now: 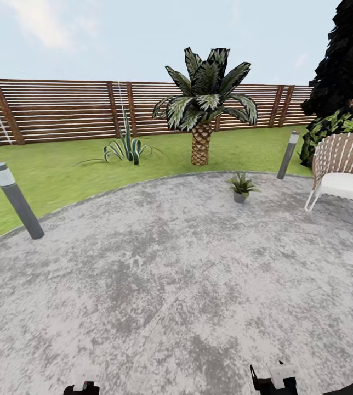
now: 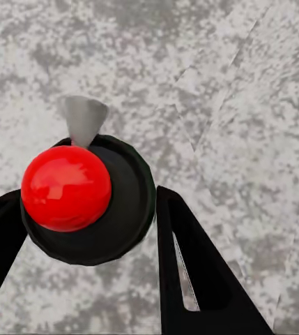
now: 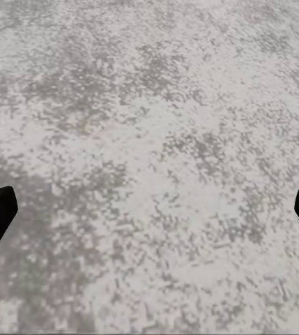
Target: Pick up the pesticide atomizer in the garden and spray insectifuge to fully cover both potted plants in the garden.
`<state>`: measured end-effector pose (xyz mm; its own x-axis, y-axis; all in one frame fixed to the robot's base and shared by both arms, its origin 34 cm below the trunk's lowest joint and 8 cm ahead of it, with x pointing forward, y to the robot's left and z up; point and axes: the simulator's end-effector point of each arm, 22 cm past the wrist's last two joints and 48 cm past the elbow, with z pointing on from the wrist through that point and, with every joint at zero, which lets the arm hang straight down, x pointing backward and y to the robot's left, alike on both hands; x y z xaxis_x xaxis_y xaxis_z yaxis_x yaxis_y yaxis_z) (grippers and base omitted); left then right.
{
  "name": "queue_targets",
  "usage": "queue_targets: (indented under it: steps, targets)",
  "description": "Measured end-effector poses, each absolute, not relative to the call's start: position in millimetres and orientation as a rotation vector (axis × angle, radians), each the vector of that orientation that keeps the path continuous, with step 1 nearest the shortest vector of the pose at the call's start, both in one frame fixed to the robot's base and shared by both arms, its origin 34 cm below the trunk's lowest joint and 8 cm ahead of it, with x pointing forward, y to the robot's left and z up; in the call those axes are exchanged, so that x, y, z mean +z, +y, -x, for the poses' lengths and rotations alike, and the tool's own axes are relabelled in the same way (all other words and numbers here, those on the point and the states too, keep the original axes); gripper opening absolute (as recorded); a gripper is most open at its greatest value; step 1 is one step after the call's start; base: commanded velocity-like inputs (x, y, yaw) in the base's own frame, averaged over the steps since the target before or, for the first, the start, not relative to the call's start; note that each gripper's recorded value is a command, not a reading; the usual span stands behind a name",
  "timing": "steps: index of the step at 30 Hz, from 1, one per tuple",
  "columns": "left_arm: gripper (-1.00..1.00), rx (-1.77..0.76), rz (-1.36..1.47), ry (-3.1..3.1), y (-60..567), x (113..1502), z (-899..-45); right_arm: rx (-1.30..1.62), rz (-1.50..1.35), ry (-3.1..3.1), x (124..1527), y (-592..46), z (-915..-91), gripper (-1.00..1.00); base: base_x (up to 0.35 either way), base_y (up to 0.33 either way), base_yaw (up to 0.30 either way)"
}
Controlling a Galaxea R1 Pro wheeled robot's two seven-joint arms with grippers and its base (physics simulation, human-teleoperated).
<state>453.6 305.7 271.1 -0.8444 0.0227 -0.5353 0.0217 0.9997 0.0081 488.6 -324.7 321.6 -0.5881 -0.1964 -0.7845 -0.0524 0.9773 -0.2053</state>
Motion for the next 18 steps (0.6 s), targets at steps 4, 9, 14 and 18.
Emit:
queue_targets:
  steps: [4,9,14,18]
  targets:
    - [-1.00,0.001,-0.031,2.577,304.9,271.0,-453.6,-0.198,0.174,2.196,321.5,-324.6,-488.6,1.00,0.338,0.000,0.000]
    - [-1.00,0.000,-0.031,2.577,304.7,271.0,-453.6,-0.199,0.174,2.196,321.6,-324.7,-488.6,1.00,0.338,0.000,0.000]
    - [-1.00,0.000,-0.031,2.577,304.7,271.0,-453.6,-0.198,0.174,2.196,321.5,-324.5,-488.5,1.00,0.338,0.000,0.000]
    - [-1.00,0.000,-0.031,2.577,304.7,271.0,-453.6,-0.198,0.174,2.196,321.6,-324.5,-488.6,1.00,0.338,0.000,0.000]
